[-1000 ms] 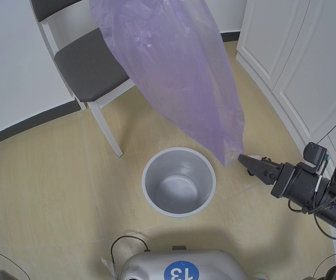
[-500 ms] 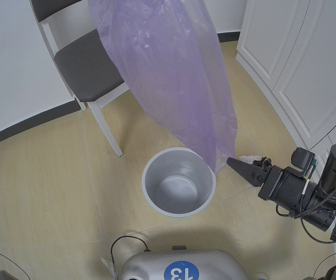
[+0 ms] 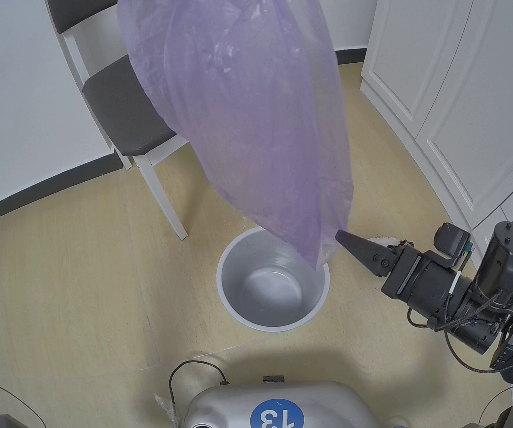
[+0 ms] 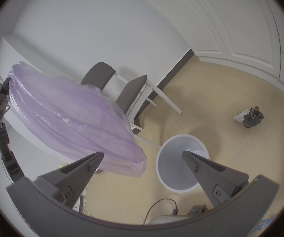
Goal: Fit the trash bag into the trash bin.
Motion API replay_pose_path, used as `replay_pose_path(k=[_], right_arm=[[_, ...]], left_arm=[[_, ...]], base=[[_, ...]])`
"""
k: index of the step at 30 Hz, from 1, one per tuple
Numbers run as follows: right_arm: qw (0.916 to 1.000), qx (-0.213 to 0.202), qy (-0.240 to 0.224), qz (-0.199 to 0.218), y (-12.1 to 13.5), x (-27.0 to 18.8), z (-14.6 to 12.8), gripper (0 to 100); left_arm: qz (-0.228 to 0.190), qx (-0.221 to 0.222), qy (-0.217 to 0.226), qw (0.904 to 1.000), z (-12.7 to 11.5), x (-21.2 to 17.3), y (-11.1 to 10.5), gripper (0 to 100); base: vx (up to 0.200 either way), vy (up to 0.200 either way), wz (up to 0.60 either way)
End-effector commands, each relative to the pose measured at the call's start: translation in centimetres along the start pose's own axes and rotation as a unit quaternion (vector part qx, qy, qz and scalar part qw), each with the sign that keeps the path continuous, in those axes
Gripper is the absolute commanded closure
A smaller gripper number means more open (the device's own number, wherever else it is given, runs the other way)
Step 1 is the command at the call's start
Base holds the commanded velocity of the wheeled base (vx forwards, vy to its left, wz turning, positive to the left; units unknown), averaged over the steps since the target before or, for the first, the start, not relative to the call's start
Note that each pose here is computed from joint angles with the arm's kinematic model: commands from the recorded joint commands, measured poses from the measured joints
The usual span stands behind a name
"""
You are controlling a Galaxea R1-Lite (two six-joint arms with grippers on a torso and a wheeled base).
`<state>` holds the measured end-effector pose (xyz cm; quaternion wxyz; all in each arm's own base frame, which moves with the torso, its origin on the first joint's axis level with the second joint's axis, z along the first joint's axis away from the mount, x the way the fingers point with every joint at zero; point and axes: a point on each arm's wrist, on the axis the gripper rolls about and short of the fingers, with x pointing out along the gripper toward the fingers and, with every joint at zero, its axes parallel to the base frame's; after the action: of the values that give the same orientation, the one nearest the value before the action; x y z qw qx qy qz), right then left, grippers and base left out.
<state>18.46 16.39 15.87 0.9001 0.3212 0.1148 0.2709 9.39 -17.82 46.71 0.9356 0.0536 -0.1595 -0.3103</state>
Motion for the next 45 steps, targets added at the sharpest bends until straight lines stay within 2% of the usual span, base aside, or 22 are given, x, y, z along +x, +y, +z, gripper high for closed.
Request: replay_pose_path(k=[1, 6, 14, 27, 28, 39, 41, 44, 45], right_arm=[[0.9999, -0.001, 0.013, -0.002, -0.2, 0.3, -0.9, 0], [0.9993, -0.006, 0.037, -0.003, -0.3, 0.2, -2.1, 0], [0.9997, -0.002, -0.009, 0.024, 0.8, 2.4, -0.7, 0], [0.9998, -0.007, -0.015, 0.007, -0.1, 3.7, -0.8, 0], [0.9998, -0.011, -0.015, 0.005, -0.3, 3.7, -0.8, 100], [0.9997, -0.018, -0.015, 0.002, -0.6, 4.5, -1.1, 100], [0.9995, -0.028, -0.017, 0.000, -0.6, 4.4, -0.8, 100], [0.9972, -0.067, -0.030, -0.016, -1.3, 3.8, 0.2, 100], [0.9969, -0.070, -0.032, -0.019, -1.4, 3.8, 0.4, 100]], left_arm=[[-0.007, -0.002, 0.002, 1.0000, 0.1, -0.1, -0.6, 100], [-0.005, -0.004, -0.001, 1.0000, 0.2, 0.1, -0.7, 100], [-0.005, -0.001, -0.005, 1.0000, 0.4, 0.7, -1.0, 100], [-0.004, 0.016, -0.003, 0.9999, 0.2, 1.8, -1.4, 100], [-0.004, 0.019, -0.001, 0.9998, 0.1, 2.0, -1.4, 100], [-0.001, 0.026, 0.001, 0.9997, -0.1, 2.1, -1.2, 100], [0.023, 0.042, 0.025, 0.9985, -0.7, 2.4, -0.4, 100], [0.056, 0.081, 0.088, 0.9912, -1.9, 2.4, 0.8, 100], [0.061, 0.084, 0.096, 0.9900, -2.1, 2.4, 0.9, 100]], base=[[0.000, 0.000, 0.00], [0.000, 0.000, 0.00], [0.000, 0.000, 0.00], [0.000, 0.000, 0.00], [0.000, 0.000, 0.00], [0.000, 0.000, 0.00], [0.000, 0.000, 0.00], [0.000, 0.000, 0.00], [0.000, 0.000, 0.00]])
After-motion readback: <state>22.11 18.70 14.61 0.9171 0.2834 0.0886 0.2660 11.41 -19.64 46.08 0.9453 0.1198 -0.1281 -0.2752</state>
